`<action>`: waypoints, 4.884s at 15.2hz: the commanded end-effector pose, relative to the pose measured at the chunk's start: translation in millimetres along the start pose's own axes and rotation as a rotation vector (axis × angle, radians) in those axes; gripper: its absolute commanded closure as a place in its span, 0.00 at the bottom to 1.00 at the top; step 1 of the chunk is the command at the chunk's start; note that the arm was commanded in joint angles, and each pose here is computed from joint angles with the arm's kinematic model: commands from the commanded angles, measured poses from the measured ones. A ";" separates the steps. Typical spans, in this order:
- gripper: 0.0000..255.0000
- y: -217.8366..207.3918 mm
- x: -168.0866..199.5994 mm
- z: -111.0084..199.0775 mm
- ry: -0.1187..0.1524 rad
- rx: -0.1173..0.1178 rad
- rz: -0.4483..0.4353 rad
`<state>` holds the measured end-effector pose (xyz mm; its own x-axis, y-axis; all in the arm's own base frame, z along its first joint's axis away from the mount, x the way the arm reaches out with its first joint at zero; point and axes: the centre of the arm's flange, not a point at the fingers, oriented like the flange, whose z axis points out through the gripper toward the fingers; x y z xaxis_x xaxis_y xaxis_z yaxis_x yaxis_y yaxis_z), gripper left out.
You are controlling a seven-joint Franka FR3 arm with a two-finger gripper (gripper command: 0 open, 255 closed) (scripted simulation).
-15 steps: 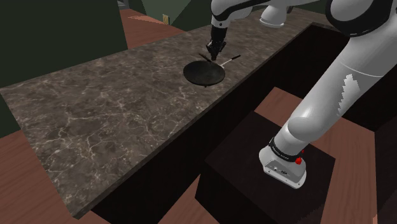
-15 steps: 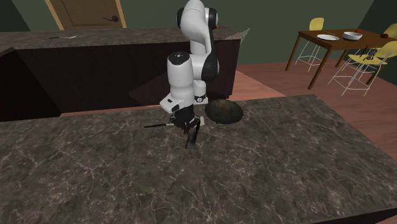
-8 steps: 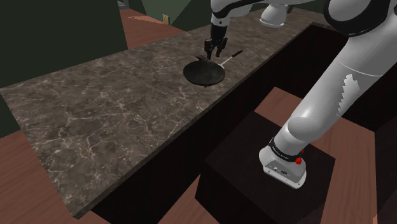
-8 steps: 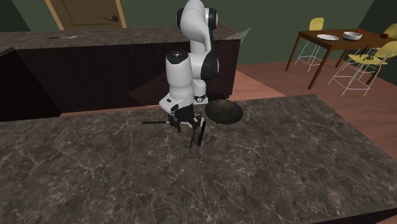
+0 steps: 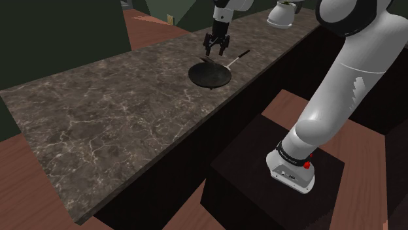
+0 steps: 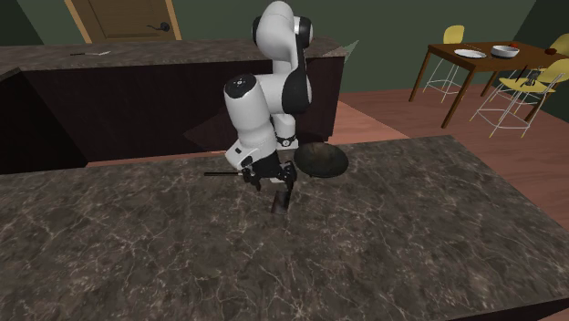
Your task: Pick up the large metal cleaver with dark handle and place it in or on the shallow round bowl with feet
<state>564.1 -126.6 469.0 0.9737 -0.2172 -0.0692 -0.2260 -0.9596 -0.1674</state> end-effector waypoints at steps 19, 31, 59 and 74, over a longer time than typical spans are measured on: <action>1.00 -0.9 -0.1 18.3 0.000 0.001 0.001; 0.00 -49.7 -33.3 20.9 0.034 -0.049 0.127; 1.00 -56.0 -35.8 -7.1 0.034 -0.049 0.127; 1.00 -69.3 -41.3 -85.0 0.034 -0.049 0.127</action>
<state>541.9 -65.0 561.5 0.9378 -0.3430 -0.0533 -0.3470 -0.9313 -0.1112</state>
